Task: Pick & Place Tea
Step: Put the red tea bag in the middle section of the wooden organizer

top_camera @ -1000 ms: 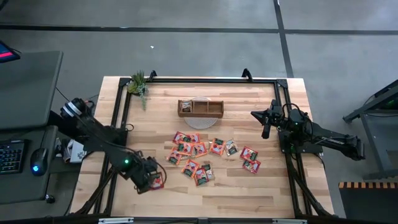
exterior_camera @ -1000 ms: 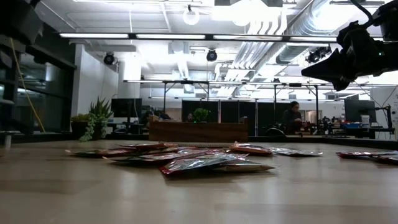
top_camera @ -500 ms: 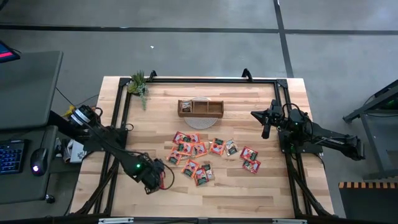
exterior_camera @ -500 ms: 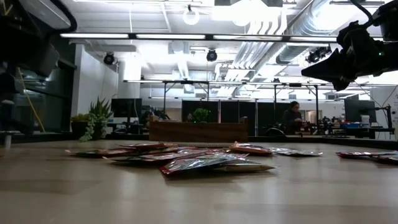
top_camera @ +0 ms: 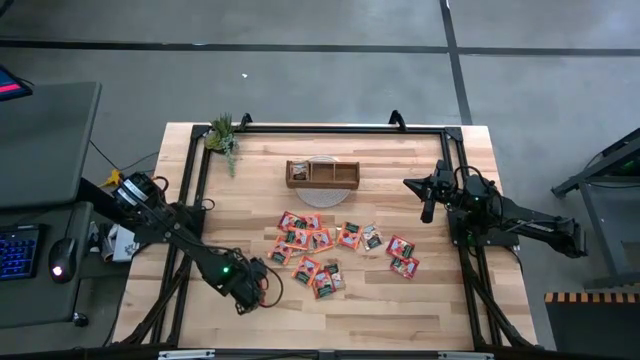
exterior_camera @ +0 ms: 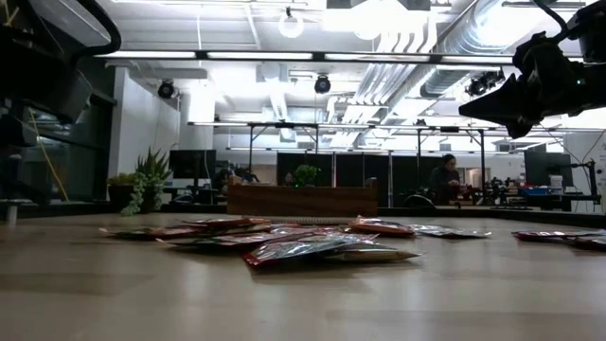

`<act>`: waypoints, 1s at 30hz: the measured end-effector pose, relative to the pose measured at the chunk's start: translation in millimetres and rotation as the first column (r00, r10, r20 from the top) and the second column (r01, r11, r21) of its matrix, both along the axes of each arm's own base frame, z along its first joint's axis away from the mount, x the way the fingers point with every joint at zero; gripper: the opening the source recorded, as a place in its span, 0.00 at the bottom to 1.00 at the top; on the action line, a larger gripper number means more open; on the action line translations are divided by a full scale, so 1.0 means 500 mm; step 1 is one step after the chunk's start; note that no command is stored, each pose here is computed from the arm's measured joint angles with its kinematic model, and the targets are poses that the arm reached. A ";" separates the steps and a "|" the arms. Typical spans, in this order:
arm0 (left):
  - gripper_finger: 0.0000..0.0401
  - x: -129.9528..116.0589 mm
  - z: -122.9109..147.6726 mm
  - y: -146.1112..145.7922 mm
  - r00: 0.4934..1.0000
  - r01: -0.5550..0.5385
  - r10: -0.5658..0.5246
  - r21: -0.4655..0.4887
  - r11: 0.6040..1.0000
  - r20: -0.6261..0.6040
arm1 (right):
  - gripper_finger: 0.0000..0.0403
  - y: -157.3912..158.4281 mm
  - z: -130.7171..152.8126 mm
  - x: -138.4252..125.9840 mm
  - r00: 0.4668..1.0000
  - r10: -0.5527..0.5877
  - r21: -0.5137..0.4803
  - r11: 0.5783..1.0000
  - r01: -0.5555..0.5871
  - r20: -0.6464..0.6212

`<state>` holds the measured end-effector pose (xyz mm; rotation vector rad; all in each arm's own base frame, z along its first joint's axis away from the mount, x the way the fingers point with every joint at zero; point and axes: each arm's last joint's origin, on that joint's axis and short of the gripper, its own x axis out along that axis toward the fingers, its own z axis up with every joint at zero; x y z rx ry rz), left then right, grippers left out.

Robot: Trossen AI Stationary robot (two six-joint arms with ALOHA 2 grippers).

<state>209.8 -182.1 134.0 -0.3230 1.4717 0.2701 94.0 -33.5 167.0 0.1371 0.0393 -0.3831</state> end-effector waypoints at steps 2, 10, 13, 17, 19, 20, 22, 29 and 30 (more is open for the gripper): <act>0.59 0.000 -0.001 0.000 1.000 -0.004 0.004 0.000 1.000 0.000 | 0.00 0.000 0.000 0.000 1.000 0.000 0.000 1.000 0.000 0.000; 0.43 0.002 -0.001 -0.001 1.000 -0.007 0.007 -0.012 1.000 0.007 | 0.00 0.000 0.000 0.000 1.000 0.000 0.000 1.000 0.000 0.000; 0.32 0.006 -0.002 0.003 1.000 -0.017 0.017 -0.019 1.000 0.005 | 0.00 0.000 0.000 0.000 1.000 0.000 0.000 1.000 0.000 0.000; 0.22 0.007 -0.002 0.002 1.000 -0.019 0.019 -0.021 1.000 0.009 | 0.00 0.000 0.000 0.000 1.000 0.000 0.000 1.000 0.000 0.000; 0.17 0.007 -0.002 0.002 1.000 -0.019 0.019 -0.023 1.000 0.009 | 0.00 0.000 0.000 0.000 1.000 0.000 0.000 1.000 0.000 0.000; 0.15 0.007 -0.002 0.002 1.000 -0.019 0.019 -0.023 1.000 0.009 | 0.00 0.000 0.000 0.000 1.000 0.000 0.000 1.000 0.000 0.000; 0.10 0.007 -0.002 0.002 1.000 -0.018 0.018 -0.024 1.000 0.008 | 0.00 0.000 0.000 0.000 1.000 0.000 0.000 1.000 0.000 0.000; 0.01 0.006 0.000 0.003 1.000 -0.019 0.019 -0.011 1.000 0.000 | 0.00 0.000 0.000 0.000 1.000 0.000 0.000 1.000 0.000 0.000; 0.01 0.006 0.004 0.004 1.000 -0.019 0.019 -0.004 1.000 -0.001 | 0.00 0.000 0.000 0.000 1.000 0.000 0.000 1.000 0.000 0.000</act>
